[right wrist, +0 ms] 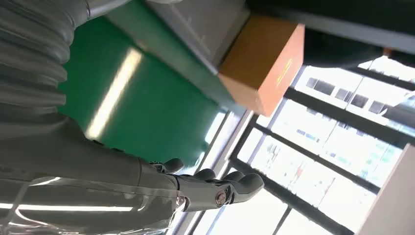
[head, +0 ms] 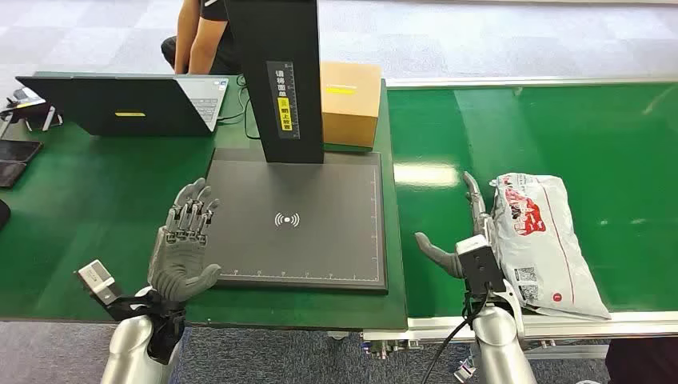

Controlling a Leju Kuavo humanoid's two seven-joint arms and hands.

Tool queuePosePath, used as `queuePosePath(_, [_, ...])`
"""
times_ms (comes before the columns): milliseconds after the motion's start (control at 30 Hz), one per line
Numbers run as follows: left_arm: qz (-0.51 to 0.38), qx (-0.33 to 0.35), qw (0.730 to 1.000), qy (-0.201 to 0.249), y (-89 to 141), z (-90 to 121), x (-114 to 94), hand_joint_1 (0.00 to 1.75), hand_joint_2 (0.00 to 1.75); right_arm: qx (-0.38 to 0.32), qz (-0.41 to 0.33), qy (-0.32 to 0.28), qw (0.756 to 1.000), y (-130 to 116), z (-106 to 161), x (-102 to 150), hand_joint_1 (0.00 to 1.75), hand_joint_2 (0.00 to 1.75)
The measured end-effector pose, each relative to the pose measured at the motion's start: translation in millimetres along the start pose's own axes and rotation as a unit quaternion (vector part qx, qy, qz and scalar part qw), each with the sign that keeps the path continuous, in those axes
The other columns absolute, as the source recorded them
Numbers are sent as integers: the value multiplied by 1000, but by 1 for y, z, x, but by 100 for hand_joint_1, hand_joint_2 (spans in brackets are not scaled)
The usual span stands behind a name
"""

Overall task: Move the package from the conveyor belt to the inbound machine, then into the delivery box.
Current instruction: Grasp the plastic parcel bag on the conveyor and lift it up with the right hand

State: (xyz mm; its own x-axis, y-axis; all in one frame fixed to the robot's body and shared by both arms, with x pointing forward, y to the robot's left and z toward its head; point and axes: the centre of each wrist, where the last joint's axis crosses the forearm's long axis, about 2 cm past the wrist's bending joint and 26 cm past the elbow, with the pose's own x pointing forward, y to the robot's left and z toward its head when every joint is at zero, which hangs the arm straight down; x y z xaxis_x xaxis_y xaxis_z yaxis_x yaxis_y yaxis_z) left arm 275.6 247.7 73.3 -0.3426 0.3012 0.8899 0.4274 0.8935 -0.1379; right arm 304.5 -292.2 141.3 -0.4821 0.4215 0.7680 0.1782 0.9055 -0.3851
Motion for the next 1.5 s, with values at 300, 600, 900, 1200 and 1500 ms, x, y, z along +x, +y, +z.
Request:
queuePosePath(300, [2, 4, 1000, 4, -2, 9, -1, 0, 175, -71, 122, 43, 989, -42, -8, -17, 0, 175])
queuePosePath(600, [-1, 8, 1000, 8, -2, 13, 1, 0, 175, -121, 258, 186, 940, -78, -13, -51, 0, 175])
queuePosePath(900, [-3, 17, 1000, 13, -2, 15, 1, 0, 175, -79, 265, 319, 906, -76, 5, -77, 0, 175])
queuePosePath(1200, [-1, 18, 1000, 10, -2, 9, 2, 0, 175, 6, 273, 412, 869, -54, 21, -91, 0, 175])
queuePosePath(1500, [-1, 19, 1000, 8, -2, 7, 3, 0, 175, 24, 274, 429, 860, -41, 26, -94, 0, 175])
